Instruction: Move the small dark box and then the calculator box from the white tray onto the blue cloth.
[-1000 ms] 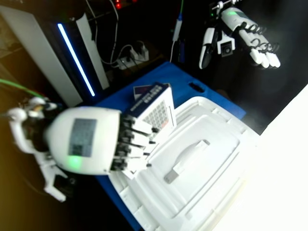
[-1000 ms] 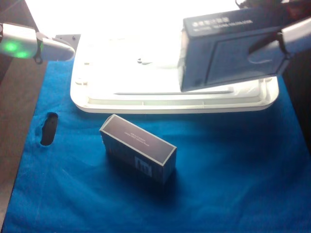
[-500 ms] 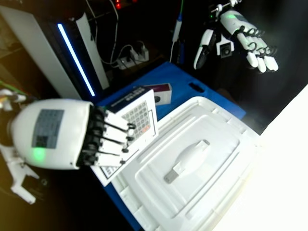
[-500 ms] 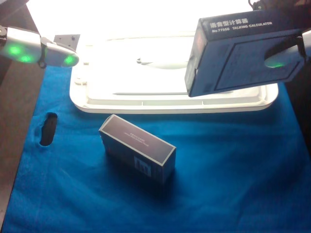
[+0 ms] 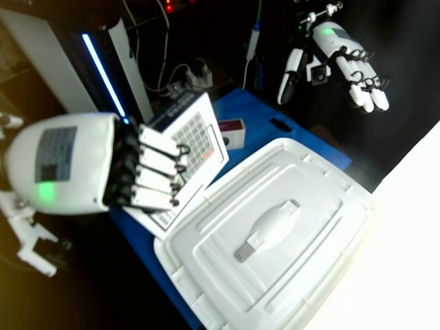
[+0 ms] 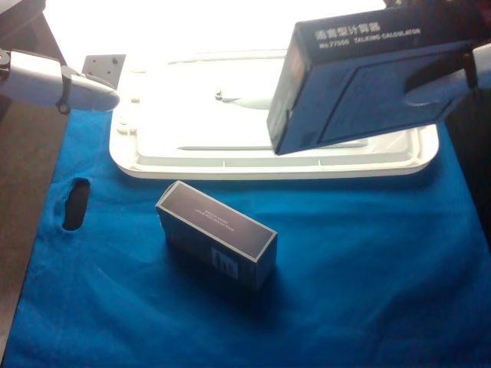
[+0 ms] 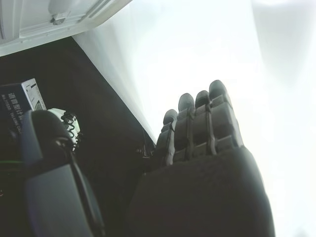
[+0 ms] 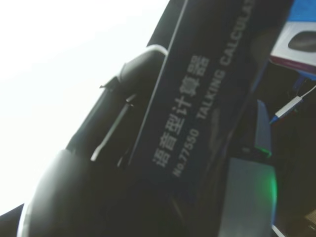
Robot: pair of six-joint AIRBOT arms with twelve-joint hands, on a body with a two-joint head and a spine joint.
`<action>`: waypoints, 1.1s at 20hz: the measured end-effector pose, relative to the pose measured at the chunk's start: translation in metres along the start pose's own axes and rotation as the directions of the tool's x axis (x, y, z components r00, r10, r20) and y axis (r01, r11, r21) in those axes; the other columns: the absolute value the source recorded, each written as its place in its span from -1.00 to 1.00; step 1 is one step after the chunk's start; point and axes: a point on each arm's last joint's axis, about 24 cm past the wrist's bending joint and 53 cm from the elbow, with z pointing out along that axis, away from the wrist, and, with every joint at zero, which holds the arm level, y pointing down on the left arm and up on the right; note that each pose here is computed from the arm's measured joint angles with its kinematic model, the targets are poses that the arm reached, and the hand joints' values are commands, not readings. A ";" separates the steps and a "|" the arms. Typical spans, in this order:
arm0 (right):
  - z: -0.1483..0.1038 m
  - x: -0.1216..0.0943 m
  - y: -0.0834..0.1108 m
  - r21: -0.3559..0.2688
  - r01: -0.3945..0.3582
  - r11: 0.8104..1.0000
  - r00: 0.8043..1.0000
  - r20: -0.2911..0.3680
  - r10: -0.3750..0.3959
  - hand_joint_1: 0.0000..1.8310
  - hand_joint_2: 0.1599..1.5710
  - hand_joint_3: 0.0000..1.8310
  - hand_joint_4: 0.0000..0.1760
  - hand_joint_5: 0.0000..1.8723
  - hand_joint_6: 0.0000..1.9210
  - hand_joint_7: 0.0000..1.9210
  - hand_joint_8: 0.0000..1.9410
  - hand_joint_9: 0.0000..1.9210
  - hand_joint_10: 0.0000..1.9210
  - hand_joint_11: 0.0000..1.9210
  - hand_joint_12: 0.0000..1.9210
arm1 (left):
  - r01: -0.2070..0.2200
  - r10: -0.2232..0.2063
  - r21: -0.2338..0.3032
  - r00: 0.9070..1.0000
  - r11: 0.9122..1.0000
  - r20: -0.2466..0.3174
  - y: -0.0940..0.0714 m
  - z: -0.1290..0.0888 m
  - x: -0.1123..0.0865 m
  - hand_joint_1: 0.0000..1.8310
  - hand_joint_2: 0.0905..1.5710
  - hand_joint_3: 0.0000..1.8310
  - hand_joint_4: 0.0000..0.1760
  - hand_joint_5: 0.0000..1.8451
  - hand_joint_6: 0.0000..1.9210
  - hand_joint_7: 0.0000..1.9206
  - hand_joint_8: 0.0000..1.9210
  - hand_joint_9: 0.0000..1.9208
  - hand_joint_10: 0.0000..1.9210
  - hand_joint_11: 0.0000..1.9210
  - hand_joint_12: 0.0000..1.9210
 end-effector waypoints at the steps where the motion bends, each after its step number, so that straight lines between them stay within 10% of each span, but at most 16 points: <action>1: 0.001 0.005 0.005 -0.016 0.002 1.000 1.000 -0.011 -0.002 0.31 0.27 -1.00 -1.00 0.19 -0.27 0.30 -0.36 0.37 -0.03 0.22 0.41 | -0.001 0.001 -0.001 1.000 1.000 -0.003 0.001 -0.001 0.001 -0.13 -0.01 -1.00 -0.09 -1.00 -1.00 -0.89 -1.00 -1.00 -1.00 -0.97 -0.97; 3: -0.001 0.010 0.015 -0.043 0.009 0.999 1.000 -0.028 -0.011 0.28 0.29 -1.00 -1.00 0.16 -0.17 0.39 -0.56 0.36 0.07 0.21 0.51 | -0.002 0.002 -0.004 1.000 1.000 -0.007 0.002 -0.001 0.003 -0.14 0.00 -1.00 -0.19 -1.00 -1.00 -0.89 -1.00 -0.99 -1.00 -0.97 -0.97; 4: -0.002 0.013 0.019 -0.053 0.011 0.999 0.999 -0.035 -0.013 0.38 0.29 -1.00 -1.00 0.12 -0.29 0.24 -0.14 0.32 0.07 0.19 0.50 | -0.001 0.001 -0.007 1.000 1.000 -0.009 0.003 -0.002 0.003 -0.14 0.00 -1.00 -0.20 -1.00 -1.00 -0.89 -1.00 -0.99 -1.00 -0.98 -0.97; 7: -0.007 0.018 0.027 -0.067 0.025 0.997 0.998 -0.055 -0.029 0.39 0.30 -1.00 -1.00 0.10 -0.28 0.18 0.00 0.27 -0.09 0.16 0.39 | 0.003 -0.003 -0.009 1.000 1.000 -0.006 0.003 -0.002 0.003 -0.15 -0.01 -1.00 -0.20 -1.00 -1.00 -0.89 -1.00 -0.99 -1.00 -0.99 -0.98; 10: -0.011 0.024 0.033 -0.072 0.033 0.997 0.997 -0.073 -0.038 0.28 0.30 -1.00 -1.00 0.14 -0.14 0.40 -0.55 0.39 -0.02 0.27 0.48 | 0.003 -0.003 -0.008 1.000 1.000 -0.007 0.004 -0.002 0.004 -0.16 0.00 -1.00 -0.05 -1.00 -1.00 -0.89 -1.00 -1.00 -1.00 -1.00 -1.00; 12: -0.013 0.032 0.034 -0.073 0.028 0.997 0.995 -0.091 -0.035 0.40 0.27 -1.00 -1.00 0.16 -0.41 0.23 -0.08 0.34 -0.06 0.19 0.51 | 0.003 -0.003 -0.012 1.000 1.000 -0.011 0.005 -0.003 0.005 -0.15 0.00 -1.00 -0.08 -1.00 -1.00 -0.89 -1.00 -1.00 -1.00 -1.00 -1.00; 19: -0.017 0.053 0.019 -0.038 0.009 0.999 0.990 -0.141 -0.014 0.41 0.26 -1.00 -1.00 0.26 -0.63 0.21 -0.02 0.38 -0.12 0.23 0.42 | 0.018 -0.018 -0.017 1.000 1.000 -0.003 0.007 -0.005 0.005 -0.18 0.00 -1.00 -0.16 -1.00 -1.00 -0.89 -1.00 -0.98 -1.00 -0.96 -0.98; 22: -0.014 0.065 0.016 -0.034 -0.011 0.999 0.987 -0.159 0.005 0.40 0.20 -1.00 -1.00 0.30 -0.49 0.33 -0.38 0.37 -0.43 0.22 0.21 | 0.023 -0.023 -0.020 1.000 1.000 -0.009 0.008 -0.005 0.009 -0.17 0.02 -0.99 -0.22 -1.00 -1.00 -0.90 -1.00 -0.99 -1.00 -0.99 -0.99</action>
